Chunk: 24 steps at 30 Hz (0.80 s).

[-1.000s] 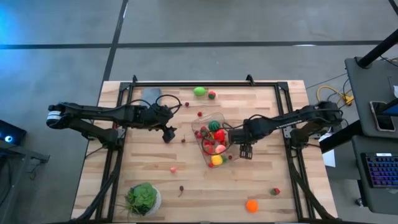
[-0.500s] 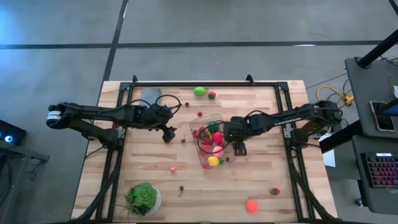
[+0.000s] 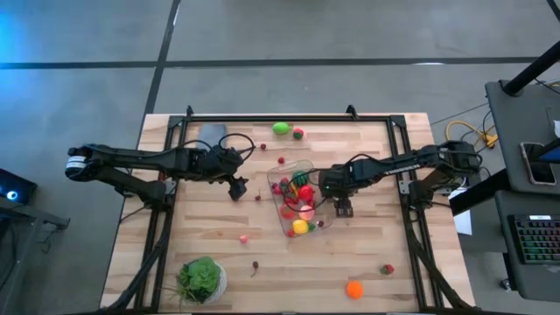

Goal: Pick and placing Produce into tupperware
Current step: Put the red strawberry into the transparent bin

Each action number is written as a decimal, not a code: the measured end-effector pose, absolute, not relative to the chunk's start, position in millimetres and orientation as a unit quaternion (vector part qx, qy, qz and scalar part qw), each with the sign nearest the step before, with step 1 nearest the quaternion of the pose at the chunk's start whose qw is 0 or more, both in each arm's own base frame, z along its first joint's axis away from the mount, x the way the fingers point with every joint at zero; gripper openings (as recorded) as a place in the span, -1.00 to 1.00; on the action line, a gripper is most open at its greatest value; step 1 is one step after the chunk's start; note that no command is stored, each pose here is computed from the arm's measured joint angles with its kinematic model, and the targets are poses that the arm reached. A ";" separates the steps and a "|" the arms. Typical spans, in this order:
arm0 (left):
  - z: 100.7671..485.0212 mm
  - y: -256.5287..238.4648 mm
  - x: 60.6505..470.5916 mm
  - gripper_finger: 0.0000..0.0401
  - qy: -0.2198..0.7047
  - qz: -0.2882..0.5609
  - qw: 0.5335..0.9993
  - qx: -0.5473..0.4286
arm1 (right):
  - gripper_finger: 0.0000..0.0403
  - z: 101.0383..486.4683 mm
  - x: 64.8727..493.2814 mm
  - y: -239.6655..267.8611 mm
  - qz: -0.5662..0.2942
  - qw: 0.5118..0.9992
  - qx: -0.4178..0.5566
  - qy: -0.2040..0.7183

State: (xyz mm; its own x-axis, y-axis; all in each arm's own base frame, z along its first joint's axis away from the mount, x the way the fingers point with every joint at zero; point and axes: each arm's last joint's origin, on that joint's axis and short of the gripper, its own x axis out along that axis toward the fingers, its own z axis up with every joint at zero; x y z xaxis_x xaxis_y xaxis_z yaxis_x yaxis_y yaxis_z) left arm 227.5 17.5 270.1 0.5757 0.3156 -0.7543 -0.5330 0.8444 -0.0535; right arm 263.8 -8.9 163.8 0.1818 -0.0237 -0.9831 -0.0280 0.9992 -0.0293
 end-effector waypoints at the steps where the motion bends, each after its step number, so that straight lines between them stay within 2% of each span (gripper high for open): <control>1: 270.1 17.5 227.5 0.44 0.392 0.242 0.877 -0.139 | 0.09 163.0 264.5 -8.8 0.005 0.773 -0.023 0.634; 17: 269.9 17.5 227.5 0.44 0.389 0.247 0.875 -0.150 | 0.09 152.8 268.3 -7.8 0.029 0.807 -0.026 0.589; 24: 269.9 17.5 227.5 0.44 0.389 0.247 0.875 -0.150 | 0.09 146.8 263.7 -7.6 0.025 0.803 -0.020 0.595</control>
